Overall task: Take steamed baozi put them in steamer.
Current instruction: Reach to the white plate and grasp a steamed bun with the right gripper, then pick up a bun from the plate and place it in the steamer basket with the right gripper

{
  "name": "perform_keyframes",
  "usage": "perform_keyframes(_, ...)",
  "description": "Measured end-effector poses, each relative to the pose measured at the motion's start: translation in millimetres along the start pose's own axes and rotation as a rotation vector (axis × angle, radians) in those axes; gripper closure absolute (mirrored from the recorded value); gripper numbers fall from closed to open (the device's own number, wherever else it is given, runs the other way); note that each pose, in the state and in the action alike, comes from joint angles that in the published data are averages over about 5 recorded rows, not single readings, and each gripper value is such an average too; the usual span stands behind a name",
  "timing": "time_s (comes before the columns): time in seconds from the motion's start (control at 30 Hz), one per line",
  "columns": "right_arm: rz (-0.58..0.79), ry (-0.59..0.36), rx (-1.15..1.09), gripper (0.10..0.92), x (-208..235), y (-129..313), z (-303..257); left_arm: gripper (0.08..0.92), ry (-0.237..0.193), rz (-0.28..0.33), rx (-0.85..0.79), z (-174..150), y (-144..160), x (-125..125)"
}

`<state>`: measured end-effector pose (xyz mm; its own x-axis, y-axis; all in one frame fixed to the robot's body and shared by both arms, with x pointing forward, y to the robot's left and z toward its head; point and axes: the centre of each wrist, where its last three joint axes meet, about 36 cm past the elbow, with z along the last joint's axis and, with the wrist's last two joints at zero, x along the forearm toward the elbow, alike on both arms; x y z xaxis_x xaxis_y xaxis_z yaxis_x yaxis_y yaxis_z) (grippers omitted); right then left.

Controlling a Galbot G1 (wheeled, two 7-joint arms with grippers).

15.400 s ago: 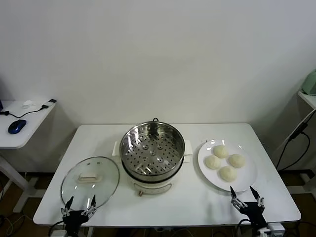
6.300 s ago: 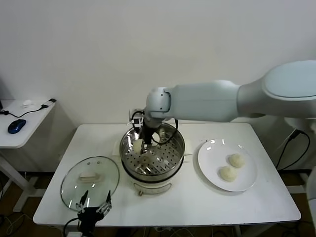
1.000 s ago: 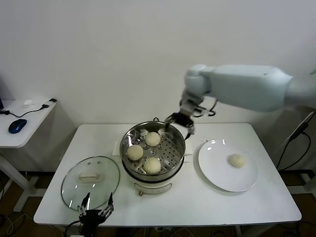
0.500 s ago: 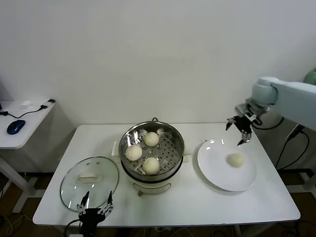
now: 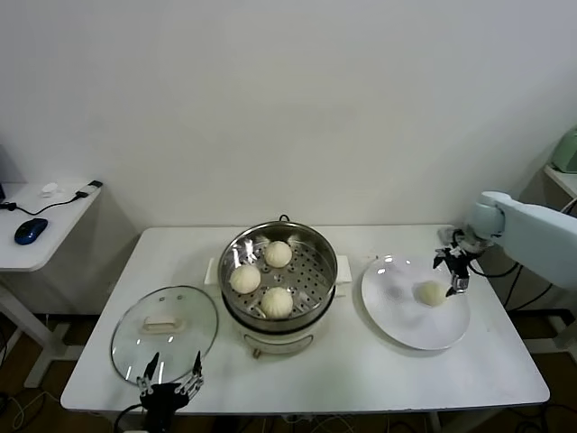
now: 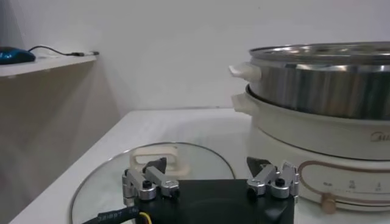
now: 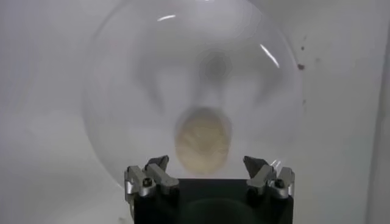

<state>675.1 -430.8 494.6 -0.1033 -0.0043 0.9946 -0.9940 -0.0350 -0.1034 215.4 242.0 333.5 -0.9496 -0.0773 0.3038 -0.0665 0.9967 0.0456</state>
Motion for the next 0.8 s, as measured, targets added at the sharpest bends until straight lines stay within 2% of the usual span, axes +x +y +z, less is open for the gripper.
perform_keyframes(0.33, 0.008, 0.002, -0.051, 0.201, -35.4, -0.3, -0.5, 0.177, 0.006, 0.000, -0.001, 2.1, -0.1, 1.4)
perform_keyframes(0.47, 0.012, 0.002, -0.066, 0.250, -39.0, -0.2, 0.4, 0.177, 0.006, 0.000, -0.001, 2.2, -0.5, 1.9)
perform_keyframes(0.6, 0.014, -0.002, -0.075, 0.321, -36.1, -0.9, -0.5, 0.177, 0.004, 0.002, -0.001, 1.2, -1.2, 2.5)
perform_keyframes(0.8, 0.035, -0.026, -0.067, 0.335, -2.8, -9.9, -10.5, 0.177, 0.003, 0.007, -0.003, -0.7, -2.8, 4.3)
